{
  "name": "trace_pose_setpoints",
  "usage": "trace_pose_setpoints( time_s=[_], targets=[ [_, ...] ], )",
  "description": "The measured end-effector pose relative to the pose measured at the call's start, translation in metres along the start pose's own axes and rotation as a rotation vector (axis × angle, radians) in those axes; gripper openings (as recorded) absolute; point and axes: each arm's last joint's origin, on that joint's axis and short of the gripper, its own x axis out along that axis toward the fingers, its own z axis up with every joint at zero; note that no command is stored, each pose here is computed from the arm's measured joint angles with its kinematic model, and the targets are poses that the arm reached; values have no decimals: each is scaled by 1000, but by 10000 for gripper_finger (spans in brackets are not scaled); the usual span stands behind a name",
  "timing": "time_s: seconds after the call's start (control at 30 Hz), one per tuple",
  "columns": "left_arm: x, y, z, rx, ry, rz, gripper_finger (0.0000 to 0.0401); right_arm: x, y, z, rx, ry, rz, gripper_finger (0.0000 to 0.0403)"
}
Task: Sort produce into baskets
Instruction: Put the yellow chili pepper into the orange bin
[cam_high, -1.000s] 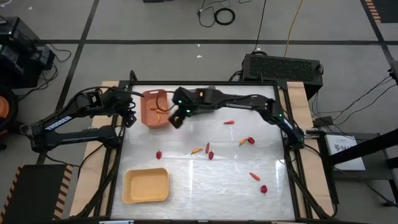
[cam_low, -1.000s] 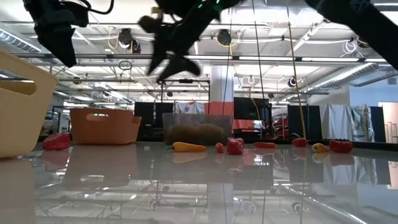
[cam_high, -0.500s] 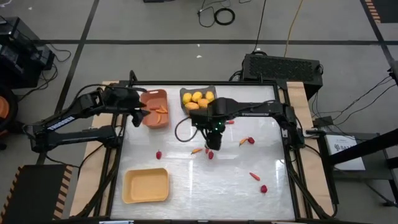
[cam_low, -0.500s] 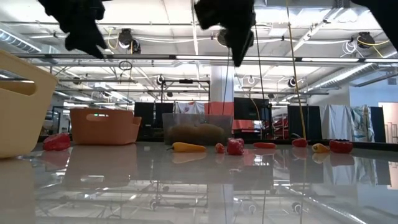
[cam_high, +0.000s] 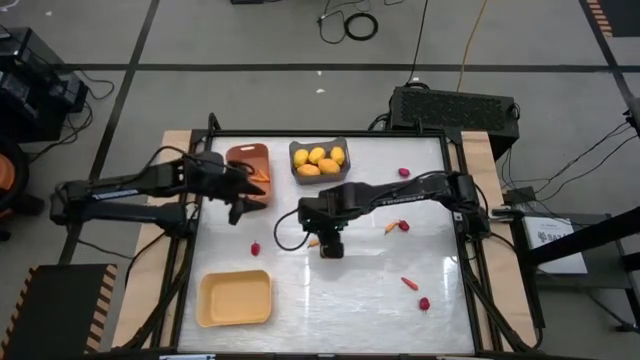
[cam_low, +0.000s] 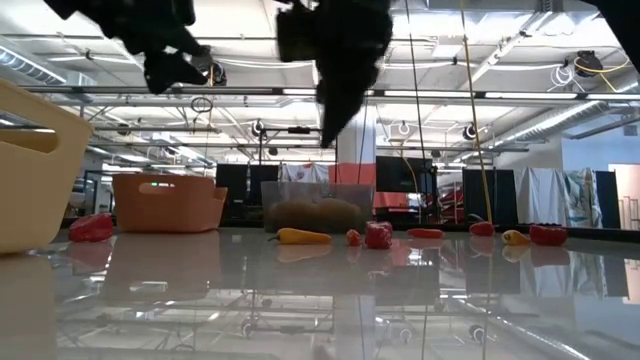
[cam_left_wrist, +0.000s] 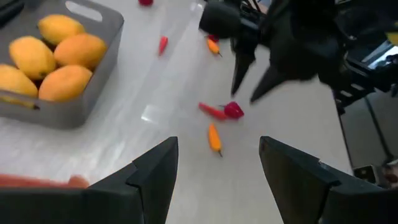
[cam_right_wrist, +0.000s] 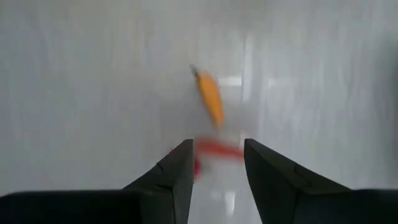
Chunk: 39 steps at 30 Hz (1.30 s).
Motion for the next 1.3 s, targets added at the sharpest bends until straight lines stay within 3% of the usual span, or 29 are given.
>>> trace_pose_setpoints(
  time_s=[0.33, 0.73, 1.07, 1.3],
  targets=[
    [33, -5, -5, -22, 90, 37, 233, 47, 3, -8, -150, -152, 1, 135],
    [37, -4, -15, -41, 171, 139, 233, 79, 6, -19, -161, -233, 26, 135],
    [35, -5, -26, -56, 274, 178, 233, 114, 8, -25, -117, -183, 5, 133],
    [32, -5, -35, -57, 341, 261, 233, 116, 7, -25, -83, -184, -11, 92]
  ],
)
